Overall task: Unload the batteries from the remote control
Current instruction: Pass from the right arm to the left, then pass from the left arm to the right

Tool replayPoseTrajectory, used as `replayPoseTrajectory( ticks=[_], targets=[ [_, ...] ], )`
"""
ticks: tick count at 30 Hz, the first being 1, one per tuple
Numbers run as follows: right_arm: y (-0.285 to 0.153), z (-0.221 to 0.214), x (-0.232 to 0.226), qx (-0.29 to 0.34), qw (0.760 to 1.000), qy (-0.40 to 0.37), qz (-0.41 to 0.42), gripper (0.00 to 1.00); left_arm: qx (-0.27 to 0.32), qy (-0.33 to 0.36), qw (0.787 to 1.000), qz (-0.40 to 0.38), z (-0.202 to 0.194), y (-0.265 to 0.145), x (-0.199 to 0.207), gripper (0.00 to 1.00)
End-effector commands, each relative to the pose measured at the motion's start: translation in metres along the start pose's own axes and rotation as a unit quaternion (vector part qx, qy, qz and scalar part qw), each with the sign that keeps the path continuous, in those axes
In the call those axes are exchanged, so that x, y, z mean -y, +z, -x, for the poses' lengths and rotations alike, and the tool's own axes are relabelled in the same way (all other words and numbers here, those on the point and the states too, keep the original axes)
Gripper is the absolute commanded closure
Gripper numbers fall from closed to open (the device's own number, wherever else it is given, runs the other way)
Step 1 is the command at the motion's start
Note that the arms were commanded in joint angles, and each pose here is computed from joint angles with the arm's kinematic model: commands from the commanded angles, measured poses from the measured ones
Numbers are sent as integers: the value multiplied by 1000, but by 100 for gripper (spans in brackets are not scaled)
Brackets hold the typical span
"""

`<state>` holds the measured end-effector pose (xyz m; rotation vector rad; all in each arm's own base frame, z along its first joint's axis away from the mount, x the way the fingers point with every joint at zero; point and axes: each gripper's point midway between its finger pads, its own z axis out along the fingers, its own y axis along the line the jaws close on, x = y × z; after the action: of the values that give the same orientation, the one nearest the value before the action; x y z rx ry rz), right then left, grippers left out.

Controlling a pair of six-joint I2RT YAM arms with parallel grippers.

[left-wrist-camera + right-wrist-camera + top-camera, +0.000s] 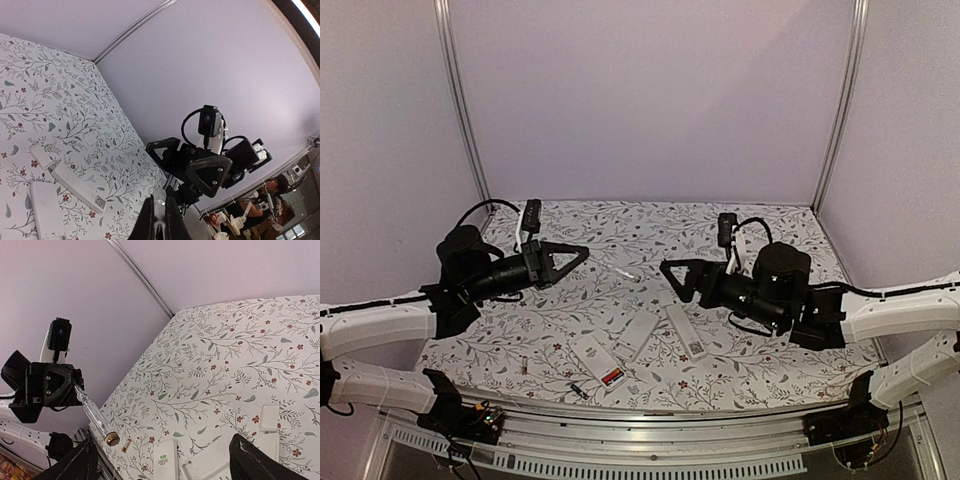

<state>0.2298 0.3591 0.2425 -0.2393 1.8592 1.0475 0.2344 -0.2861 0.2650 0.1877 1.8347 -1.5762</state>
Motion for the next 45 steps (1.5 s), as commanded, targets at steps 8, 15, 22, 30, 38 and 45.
replayPoseTrajectory(
  ticks=[8,15,22,30,38,45],
  targets=[
    [4,42,-82,60,973,96,203,13,68,77,989,-108,20,-24,50,100],
    [20,32,-105,26,965,78,249,25,60,87,984,-144,14,-26,61,100],
    [28,17,-116,-4,959,71,275,37,58,91,984,-145,12,-26,60,100],
    [30,11,-124,-9,956,67,286,52,61,87,985,-138,11,-26,55,100],
    [30,10,-128,-13,954,63,294,62,63,82,986,-132,11,-25,50,100],
    [33,7,-128,-19,953,63,295,70,63,81,986,-130,10,-25,49,100]
  ],
)
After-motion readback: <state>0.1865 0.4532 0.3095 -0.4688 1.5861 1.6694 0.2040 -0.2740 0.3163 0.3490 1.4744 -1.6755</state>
